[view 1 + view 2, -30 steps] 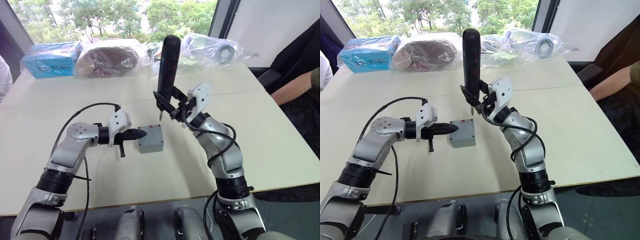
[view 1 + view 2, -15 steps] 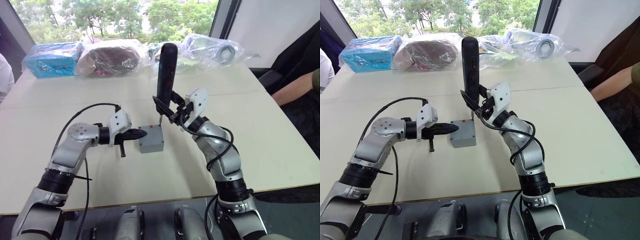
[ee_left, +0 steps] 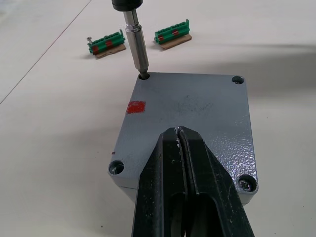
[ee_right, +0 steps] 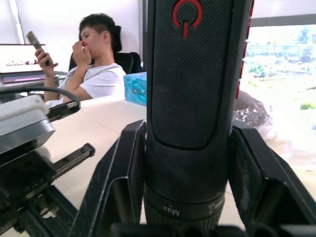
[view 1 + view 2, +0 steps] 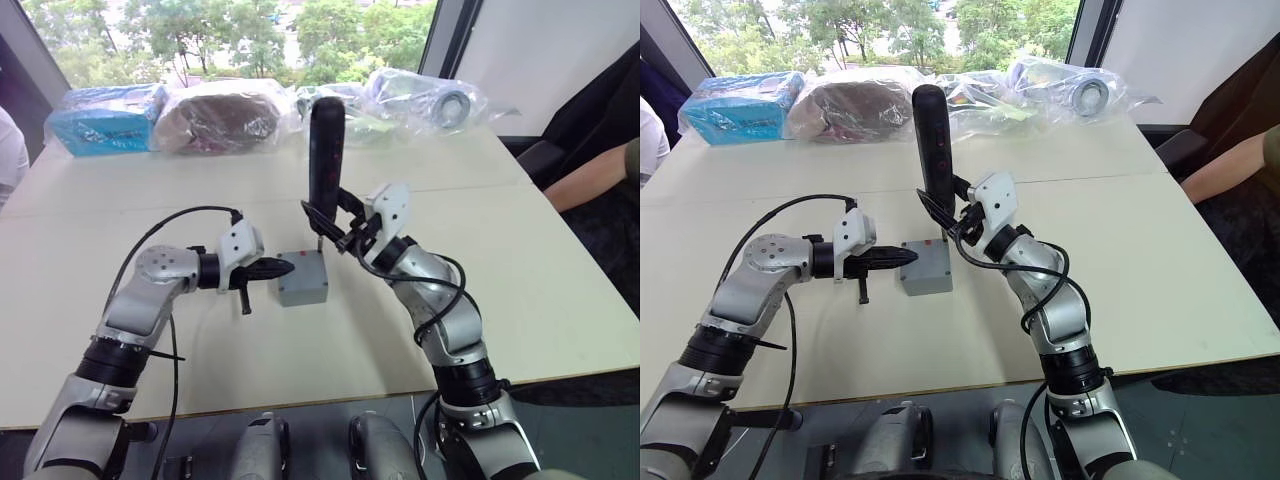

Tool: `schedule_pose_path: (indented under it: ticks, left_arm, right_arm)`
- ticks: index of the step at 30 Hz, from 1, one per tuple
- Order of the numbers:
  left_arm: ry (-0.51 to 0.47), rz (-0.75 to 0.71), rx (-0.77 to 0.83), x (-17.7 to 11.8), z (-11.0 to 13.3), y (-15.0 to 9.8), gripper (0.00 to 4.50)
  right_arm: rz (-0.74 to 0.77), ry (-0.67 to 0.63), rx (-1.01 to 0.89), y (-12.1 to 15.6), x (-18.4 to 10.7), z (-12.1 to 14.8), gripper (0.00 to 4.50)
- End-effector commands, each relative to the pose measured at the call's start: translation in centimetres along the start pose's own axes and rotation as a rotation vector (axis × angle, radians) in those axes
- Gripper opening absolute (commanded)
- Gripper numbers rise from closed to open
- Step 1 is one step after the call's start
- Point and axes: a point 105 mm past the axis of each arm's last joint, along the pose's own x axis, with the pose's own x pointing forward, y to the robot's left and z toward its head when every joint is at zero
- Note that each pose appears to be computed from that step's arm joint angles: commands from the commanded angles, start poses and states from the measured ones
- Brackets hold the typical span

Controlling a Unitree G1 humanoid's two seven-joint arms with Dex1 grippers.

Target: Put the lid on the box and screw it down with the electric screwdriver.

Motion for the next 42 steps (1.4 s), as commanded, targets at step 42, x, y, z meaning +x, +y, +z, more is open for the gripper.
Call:
schedule_pose_path:
  ticks: [42]
  left_arm:
    - [0.018,-0.055,0.054,0.5,0.8,-0.6,0.0]
  right_arm:
    - [-0.152,-0.073,0.104,-4.1,0.3,6.8,1.74]
